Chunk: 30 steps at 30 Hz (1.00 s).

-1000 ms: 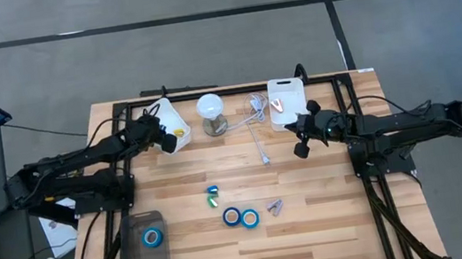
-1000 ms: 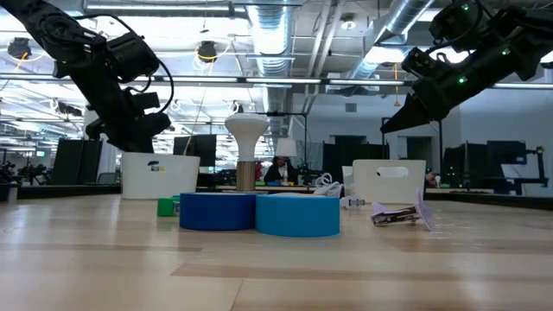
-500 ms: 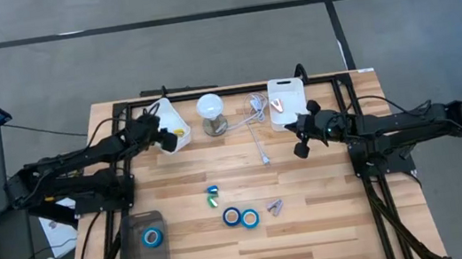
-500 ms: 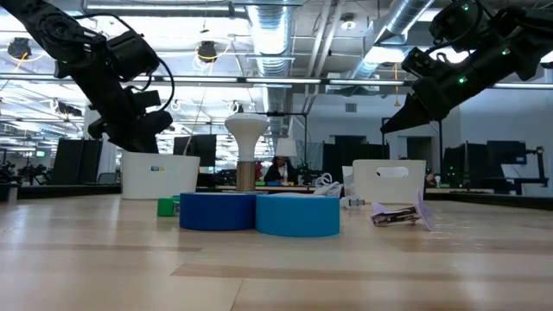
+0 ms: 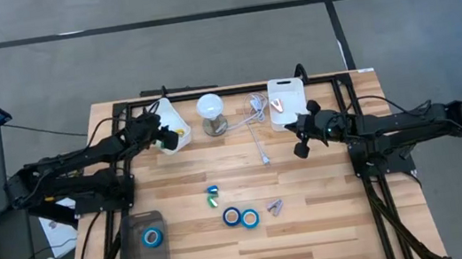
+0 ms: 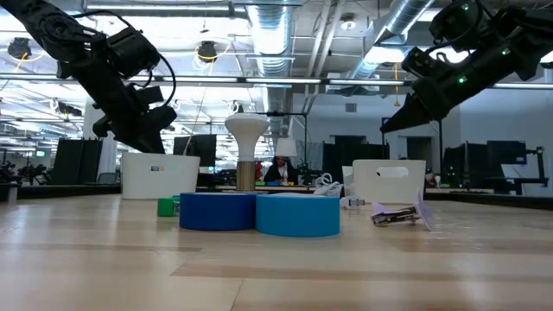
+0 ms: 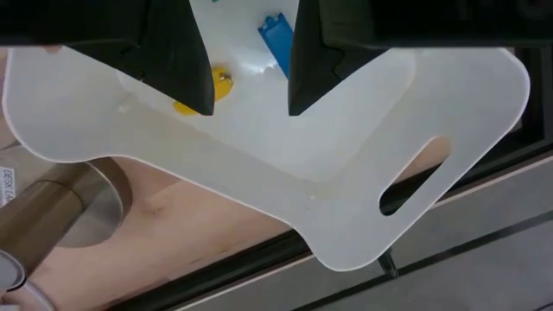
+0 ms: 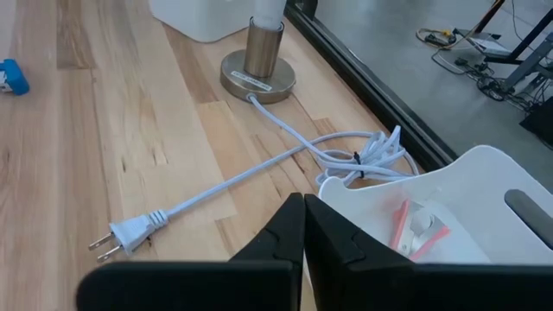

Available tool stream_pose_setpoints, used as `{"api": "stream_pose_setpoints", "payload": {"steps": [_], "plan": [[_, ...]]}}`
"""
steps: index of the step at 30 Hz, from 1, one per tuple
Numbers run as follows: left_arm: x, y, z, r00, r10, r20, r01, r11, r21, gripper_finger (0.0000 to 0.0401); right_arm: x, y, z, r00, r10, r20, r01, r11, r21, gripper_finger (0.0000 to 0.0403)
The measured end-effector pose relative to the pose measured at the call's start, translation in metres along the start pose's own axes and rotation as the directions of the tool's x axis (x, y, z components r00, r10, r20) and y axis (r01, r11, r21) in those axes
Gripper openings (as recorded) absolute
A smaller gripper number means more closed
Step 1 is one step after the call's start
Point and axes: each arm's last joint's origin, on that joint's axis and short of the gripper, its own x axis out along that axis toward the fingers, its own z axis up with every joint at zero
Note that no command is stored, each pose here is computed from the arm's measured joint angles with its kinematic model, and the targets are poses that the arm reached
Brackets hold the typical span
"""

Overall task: Pick and place Stapler, Stapler remover, tape
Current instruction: Put the blue stapler into the left white bin

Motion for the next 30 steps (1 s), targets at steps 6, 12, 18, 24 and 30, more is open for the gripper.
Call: {"api": "stream_pose_setpoints", "payload": {"steps": [6,12,18,24,30], "plan": [[0.000,-0.001,0.003,1.000,-0.007,0.024,0.007,1.000,-0.011,0.0140,0.000,0.000,0.000,1.000,0.000,0.000,0.000,1.000,0.001,0.0000],[-0.001,-0.004,0.011,0.994,-0.036,0.105,0.043,0.997,-0.069,0.0140,0.000,0.000,0.000,1.000,0.000,0.000,0.000,1.000,0.002,0.0000],[-0.004,-0.010,0.023,0.970,-0.107,0.219,0.148,0.972,-0.181,0.0140,0.000,0.000,0.001,1.000,-0.001,0.008,0.000,1.000,0.004,0.0000],[-0.012,-0.024,0.031,0.866,-0.421,0.270,0.434,0.901,0.012,0.0130,0.000,0.000,0.001,1.000,-0.001,0.013,0.001,1.000,0.006,0.0000],[-0.034,-0.057,0.025,0.711,-0.657,0.250,0.621,0.754,0.214,0.0093,0.000,0.000,0.002,1.000,-0.002,0.024,0.002,1.000,0.007,0.0000]]}}
